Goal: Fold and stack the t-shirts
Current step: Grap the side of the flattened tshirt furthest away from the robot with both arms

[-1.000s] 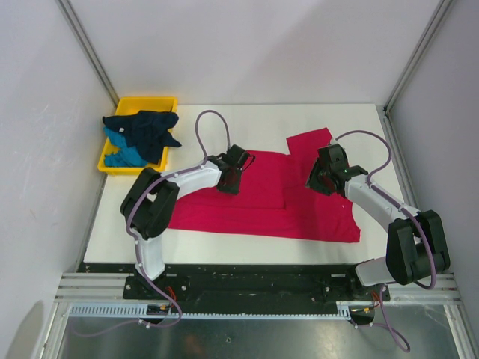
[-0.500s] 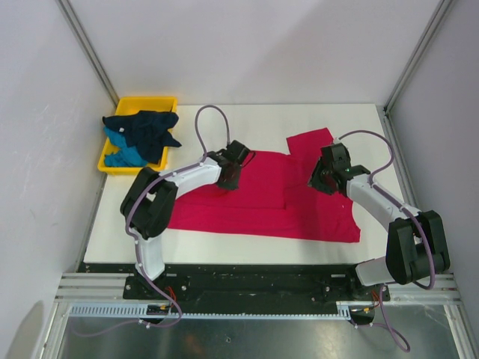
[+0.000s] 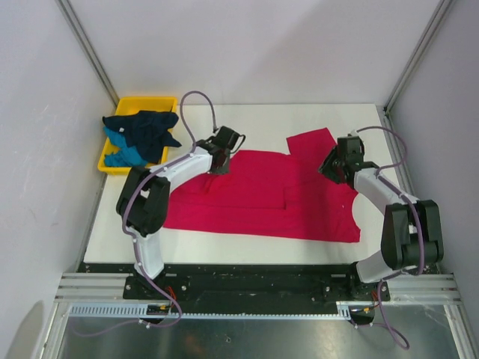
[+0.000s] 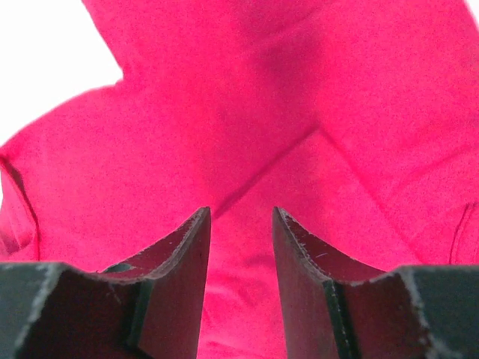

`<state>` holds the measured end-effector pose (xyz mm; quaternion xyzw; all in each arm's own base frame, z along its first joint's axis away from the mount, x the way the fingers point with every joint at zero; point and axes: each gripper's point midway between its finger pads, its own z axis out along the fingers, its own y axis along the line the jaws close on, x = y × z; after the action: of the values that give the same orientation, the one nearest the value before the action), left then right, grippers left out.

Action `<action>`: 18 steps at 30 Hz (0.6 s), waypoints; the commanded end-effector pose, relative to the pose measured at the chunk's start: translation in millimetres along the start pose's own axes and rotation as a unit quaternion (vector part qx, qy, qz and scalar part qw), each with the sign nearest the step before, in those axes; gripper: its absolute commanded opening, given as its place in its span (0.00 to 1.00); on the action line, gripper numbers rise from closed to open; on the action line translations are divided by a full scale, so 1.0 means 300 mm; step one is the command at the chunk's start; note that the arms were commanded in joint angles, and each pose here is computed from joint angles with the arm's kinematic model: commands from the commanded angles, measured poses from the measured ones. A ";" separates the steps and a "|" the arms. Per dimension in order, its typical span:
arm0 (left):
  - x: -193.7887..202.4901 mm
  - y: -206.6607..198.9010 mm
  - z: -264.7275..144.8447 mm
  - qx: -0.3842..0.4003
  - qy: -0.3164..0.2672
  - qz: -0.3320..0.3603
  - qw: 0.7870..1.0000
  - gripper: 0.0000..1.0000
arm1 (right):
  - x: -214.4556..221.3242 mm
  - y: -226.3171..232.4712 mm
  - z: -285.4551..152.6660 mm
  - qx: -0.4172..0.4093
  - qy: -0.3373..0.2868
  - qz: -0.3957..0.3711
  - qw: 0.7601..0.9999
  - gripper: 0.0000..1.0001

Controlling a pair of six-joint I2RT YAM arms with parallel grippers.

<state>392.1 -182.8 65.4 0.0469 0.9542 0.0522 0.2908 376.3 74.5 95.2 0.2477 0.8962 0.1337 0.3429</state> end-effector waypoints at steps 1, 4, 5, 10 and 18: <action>-0.183 0.080 -0.080 -0.028 -0.073 -0.051 0.996 0.00 | -0.223 0.058 0.055 -0.030 -0.091 0.029 0.995 0.43; -0.229 0.101 -0.078 -0.034 -0.084 -0.062 0.994 0.00 | -0.330 0.066 0.100 -0.036 -0.129 0.039 0.990 0.43; -0.241 0.105 -0.074 -0.034 -0.086 -0.064 0.994 0.00 | -0.368 0.065 0.117 -0.035 -0.142 0.040 0.988 0.43; -0.298 0.134 -0.054 -0.027 -0.090 -0.079 0.992 0.00 | -0.508 0.074 0.197 -0.045 -0.191 0.049 0.979 0.43; -0.374 0.196 -0.024 -0.013 -0.095 -0.108 0.990 0.00 | -0.644 0.056 0.385 -0.032 -0.212 0.053 0.975 0.41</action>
<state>464.4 -142.4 127.6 -0.0441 0.9287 0.0437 0.3655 548.7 9.0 111.3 0.3066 0.8075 0.1340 0.4859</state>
